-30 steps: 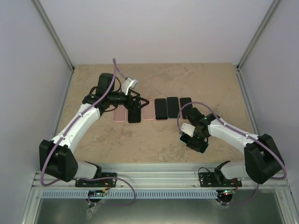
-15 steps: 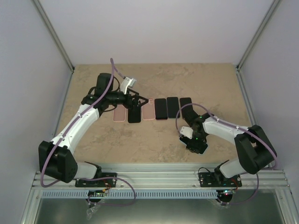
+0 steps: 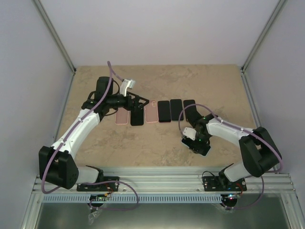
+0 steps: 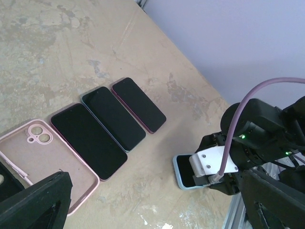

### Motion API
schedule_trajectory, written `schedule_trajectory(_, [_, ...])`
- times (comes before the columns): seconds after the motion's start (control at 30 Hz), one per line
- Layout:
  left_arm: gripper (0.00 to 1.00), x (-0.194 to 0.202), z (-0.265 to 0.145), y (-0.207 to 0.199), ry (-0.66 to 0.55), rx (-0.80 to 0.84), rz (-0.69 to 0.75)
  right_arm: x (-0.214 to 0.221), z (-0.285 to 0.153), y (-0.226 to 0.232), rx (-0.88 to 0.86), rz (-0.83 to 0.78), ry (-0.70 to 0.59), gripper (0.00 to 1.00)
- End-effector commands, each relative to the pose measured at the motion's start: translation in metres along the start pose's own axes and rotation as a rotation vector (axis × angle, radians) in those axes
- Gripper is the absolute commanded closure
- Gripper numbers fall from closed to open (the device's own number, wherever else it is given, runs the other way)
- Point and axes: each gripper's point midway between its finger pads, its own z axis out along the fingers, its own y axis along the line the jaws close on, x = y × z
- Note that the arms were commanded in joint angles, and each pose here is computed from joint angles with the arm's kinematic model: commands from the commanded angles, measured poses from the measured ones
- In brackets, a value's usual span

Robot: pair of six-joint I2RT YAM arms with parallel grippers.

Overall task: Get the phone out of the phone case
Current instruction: Pick up the phone at the center of the board.

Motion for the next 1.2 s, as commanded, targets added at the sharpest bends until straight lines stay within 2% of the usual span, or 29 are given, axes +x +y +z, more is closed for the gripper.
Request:
schedule_trajectory(0.0, [0.01, -0.004, -0.003, -0.008, -0.021, 0.041, 0.003, -0.049, -0.043, -0.028, 0.104, 0.009, -0.208, 0.42])
schedule_trajectory(0.1, [0.02, 0.001, -0.001, -0.014, -0.007, 0.092, 0.0, -0.072, -0.068, -0.039, 0.139, 0.009, -0.307, 0.48])
schedule_trajectory(0.3, [0.1, 0.006, 0.002, -0.017, -0.008, 0.139, -0.051, -0.124, -0.141, -0.061, 0.205, 0.001, -0.553, 0.54])
schedule_trajectory(0.5, [0.17, 0.009, 0.005, -0.023, -0.01, 0.184, -0.086, -0.164, -0.203, -0.072, 0.261, -0.026, -0.722, 0.54])
schedule_trajectory(0.7, [0.21, 0.008, 0.011, -0.036, 0.001, 0.22, -0.072, -0.188, -0.228, -0.057, 0.273, -0.076, -0.773, 0.53])
schedule_trajectory(0.93, [0.3, 0.006, 0.017, -0.049, 0.007, 0.29, -0.09, -0.202, -0.233, -0.039, 0.295, -0.126, -0.772, 0.52])
schedule_trajectory(1.17, [0.49, 0.007, 0.025, -0.045, 0.016, 0.289, -0.131, -0.214, -0.237, -0.025, 0.323, -0.163, -0.759, 0.52])
